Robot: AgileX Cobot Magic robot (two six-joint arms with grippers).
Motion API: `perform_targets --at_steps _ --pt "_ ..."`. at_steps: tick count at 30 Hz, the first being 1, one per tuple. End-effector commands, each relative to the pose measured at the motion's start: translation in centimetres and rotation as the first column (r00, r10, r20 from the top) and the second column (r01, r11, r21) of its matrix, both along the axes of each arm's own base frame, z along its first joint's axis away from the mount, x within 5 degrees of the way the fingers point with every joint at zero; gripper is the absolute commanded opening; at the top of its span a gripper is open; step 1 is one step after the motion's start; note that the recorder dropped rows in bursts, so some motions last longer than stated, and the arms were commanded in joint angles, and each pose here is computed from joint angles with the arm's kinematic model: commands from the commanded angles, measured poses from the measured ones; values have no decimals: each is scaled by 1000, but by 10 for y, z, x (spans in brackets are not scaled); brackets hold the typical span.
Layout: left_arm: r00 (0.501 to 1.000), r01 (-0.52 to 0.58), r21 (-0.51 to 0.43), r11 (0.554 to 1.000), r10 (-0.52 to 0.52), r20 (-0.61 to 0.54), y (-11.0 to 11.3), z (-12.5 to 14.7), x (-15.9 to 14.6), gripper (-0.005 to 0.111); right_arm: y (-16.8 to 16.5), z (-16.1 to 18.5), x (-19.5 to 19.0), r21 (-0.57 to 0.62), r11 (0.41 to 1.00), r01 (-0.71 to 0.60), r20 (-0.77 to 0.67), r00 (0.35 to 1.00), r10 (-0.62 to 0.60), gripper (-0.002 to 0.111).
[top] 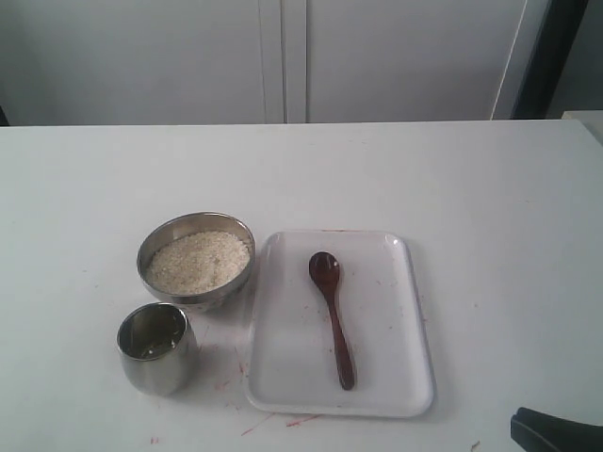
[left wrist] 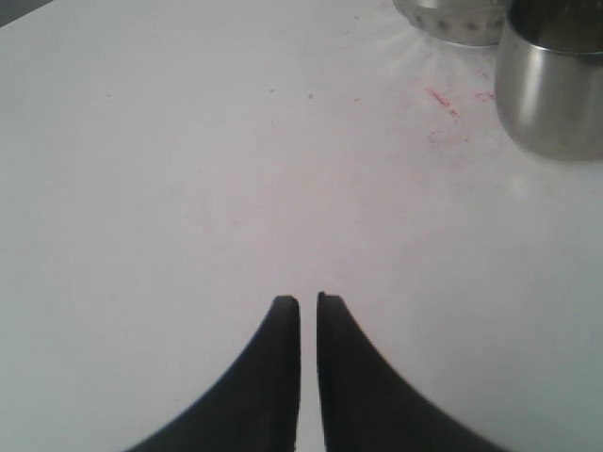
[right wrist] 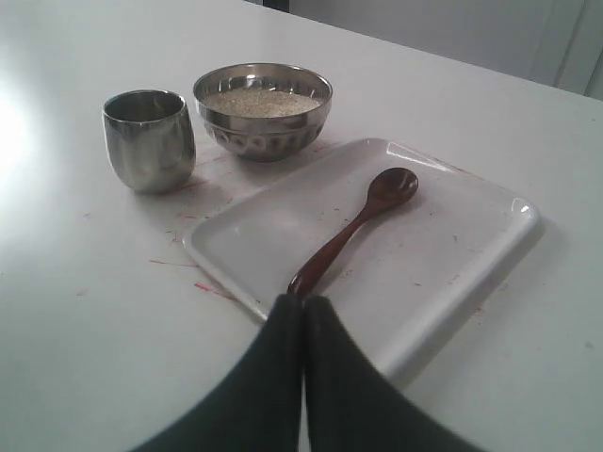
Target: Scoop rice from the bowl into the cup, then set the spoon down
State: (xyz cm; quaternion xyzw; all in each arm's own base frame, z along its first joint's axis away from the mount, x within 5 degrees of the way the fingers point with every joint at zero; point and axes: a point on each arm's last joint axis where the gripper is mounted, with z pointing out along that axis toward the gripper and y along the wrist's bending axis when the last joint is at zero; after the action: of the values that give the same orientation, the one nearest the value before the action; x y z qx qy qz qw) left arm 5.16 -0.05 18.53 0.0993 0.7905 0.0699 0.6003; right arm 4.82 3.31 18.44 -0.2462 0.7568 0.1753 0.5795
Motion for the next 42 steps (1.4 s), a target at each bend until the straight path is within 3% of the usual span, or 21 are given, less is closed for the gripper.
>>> perform_targets --at_steps 1,5,10,13,22,42 --pt "998 3 -11 1000 -3 -64 0 -8 -1 14 0 -1 0 0 1000 6 0 1000 -6 0" --pt "998 3 -11 1000 -3 -64 0 -8 -1 14 -2 -2 1 -1 999 36 -1 999 -36 0" --pt "998 3 -11 1000 -3 -64 0 -8 -1 14 -10 -2 5 -1 980 198 -1 980 -198 0" --pt "998 3 -11 1000 -3 -64 0 -8 -1 14 -16 -2 8 -1 952 305 -1 952 -305 0" --pt "998 3 -11 1000 -3 -64 0 -8 -1 14 -27 -2 10 -1 882 472 -1 882 -472 0" --pt "998 3 -11 1000 -3 -64 0 -8 -1 14 -34 -2 10 -1 818 576 -1 818 -576 0"
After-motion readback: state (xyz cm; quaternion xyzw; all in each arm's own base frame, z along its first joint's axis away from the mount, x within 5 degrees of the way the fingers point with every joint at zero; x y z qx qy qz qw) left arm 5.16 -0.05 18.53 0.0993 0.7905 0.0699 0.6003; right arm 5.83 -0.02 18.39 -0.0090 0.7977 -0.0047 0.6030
